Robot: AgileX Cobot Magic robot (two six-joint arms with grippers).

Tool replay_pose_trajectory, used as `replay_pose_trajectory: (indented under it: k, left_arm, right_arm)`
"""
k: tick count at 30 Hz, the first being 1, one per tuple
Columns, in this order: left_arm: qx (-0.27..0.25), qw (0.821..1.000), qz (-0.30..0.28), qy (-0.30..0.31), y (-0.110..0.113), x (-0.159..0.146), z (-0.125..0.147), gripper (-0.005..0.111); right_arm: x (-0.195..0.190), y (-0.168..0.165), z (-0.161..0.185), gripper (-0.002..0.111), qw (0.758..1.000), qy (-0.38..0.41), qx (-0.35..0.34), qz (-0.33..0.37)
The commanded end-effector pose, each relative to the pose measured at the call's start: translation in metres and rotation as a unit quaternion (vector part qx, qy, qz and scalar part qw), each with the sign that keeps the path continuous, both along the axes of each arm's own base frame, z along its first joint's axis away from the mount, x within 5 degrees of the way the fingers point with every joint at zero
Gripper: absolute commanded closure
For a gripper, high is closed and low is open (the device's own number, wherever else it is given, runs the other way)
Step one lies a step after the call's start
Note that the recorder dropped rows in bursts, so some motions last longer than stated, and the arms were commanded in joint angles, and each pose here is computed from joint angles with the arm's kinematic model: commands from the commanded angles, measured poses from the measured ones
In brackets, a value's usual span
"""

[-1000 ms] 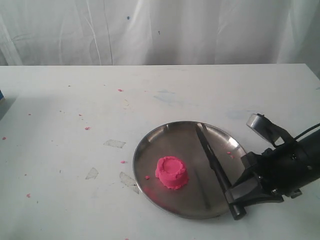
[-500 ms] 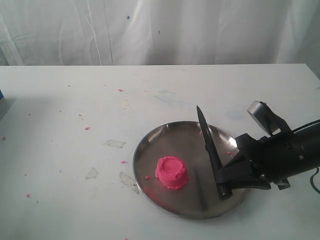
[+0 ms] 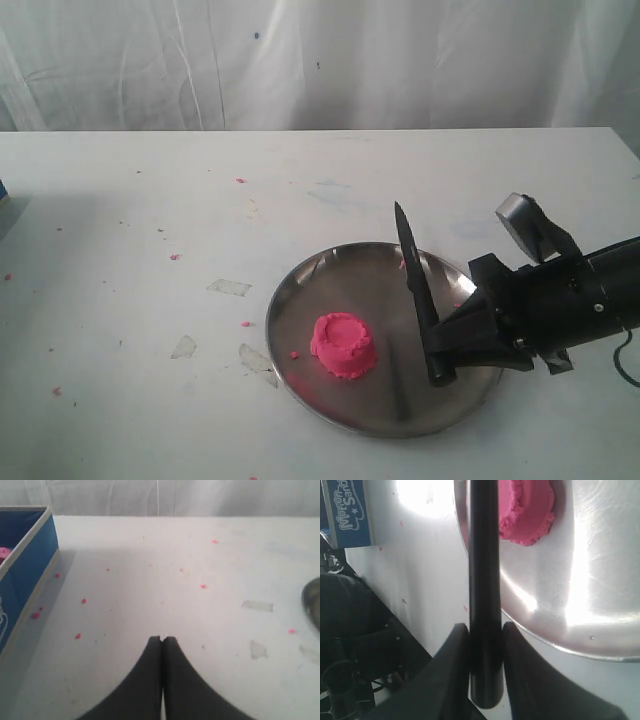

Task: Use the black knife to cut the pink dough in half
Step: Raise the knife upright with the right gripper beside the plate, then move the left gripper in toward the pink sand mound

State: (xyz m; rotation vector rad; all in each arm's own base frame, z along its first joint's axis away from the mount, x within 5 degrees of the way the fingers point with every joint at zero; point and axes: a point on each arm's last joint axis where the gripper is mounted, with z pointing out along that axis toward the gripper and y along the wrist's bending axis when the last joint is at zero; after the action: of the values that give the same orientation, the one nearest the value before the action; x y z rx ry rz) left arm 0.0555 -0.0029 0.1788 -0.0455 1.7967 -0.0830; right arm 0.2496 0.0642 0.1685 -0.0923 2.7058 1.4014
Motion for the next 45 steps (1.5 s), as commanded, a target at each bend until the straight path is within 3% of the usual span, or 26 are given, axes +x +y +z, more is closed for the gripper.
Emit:
replay_pose_trajectory:
  k: [1, 6, 8, 10, 12, 14, 15, 19, 24, 27, 30, 33, 37, 39, 42, 45]
  left_arm:
    - [-0.051, 0.996, 0.009, -0.072, 0.000, 0.002, 0.013, 0.107]
    - [-0.051, 0.985, 0.020, -0.161, 0.003, 0.002, 0.029, 0.107]
    - [-0.051, 0.973, 0.027, -0.222, 0.005, 0.000, 0.040, 0.107]
    - [-0.053, 0.950, 0.037, -0.307, 0.008, -0.005, 0.055, 0.107]
    - [-0.052, 0.910, 0.049, -0.408, 0.011, -0.015, 0.072, 0.107]
    - [-0.052, 0.893, 0.053, -0.444, 0.012, -0.019, 0.078, 0.107]
    - [-0.052, 0.893, 0.053, -0.445, 0.012, -0.019, 0.078, 0.107]
    - [-0.045, 0.909, 0.050, -0.412, 0.011, -0.015, 0.073, 0.107]
    - [0.076, 0.943, 0.051, -0.321, 0.008, -0.006, 0.058, 0.107]
    - [0.112, 0.959, 0.031, -0.259, 0.005, 0.002, 0.048, 0.107]
    - [0.127, 0.958, 0.004, -0.258, 0.000, 0.009, 0.050, 0.107]
    - [0.272, 0.933, -0.113, -0.207, -0.019, 0.025, 0.069, 0.107]
    - [0.236, 0.944, -0.194, -0.128, -0.030, 0.056, 0.084, 0.107]
    - [0.230, 0.937, -0.241, -0.108, -0.039, 0.073, 0.086, 0.107]
    - [0.229, 0.932, -0.281, -0.008, -0.045, 0.105, 0.060, 0.107]
    - [0.223, 0.925, -0.305, 0.045, -0.052, 0.122, 0.043, 0.107]
  right_arm:
    - [0.000, 0.000, 0.002, 0.108, 1.000, -0.006, 0.008, 0.002]
    - [0.002, 0.000, 0.003, 0.108, 1.000, -0.012, 0.014, -0.005]
    - [0.003, 0.000, 0.003, 0.108, 1.000, -0.016, 0.017, -0.006]
    - [0.003, 0.000, 0.003, 0.108, 1.000, -0.016, 0.017, -0.006]
    - [0.003, 0.000, 0.004, 0.108, 1.000, -0.016, 0.018, -0.007]
    - [0.003, 0.001, 0.004, 0.108, 1.000, -0.016, 0.019, -0.009]
    - [0.003, 0.001, 0.004, 0.108, 1.000, -0.016, 0.020, -0.011]
    - [0.004, 0.001, 0.004, 0.108, 1.000, -0.016, 0.023, -0.014]
    - [0.005, 0.001, 0.004, 0.108, 0.999, -0.018, 0.022, -0.020]
    - [0.006, 0.000, 0.004, 0.108, 0.999, -0.020, 0.017, -0.024]
    - [0.004, 0.002, 0.004, 0.108, 1.000, -0.020, 0.017, -0.015]
    - [0.000, 0.013, 0.003, 0.108, 0.999, -0.026, 0.012, 0.019]
    - [-0.001, 0.024, 0.001, 0.108, 0.998, -0.044, -0.014, 0.052]
    - [-0.003, 0.029, 0.000, 0.108, 0.997, -0.046, -0.021, 0.060]
    - [-0.006, 0.036, 0.002, 0.108, 0.994, -0.063, -0.041, 0.081]
    - [-0.009, 0.040, 0.008, 0.108, 0.990, -0.083, -0.065, 0.097]
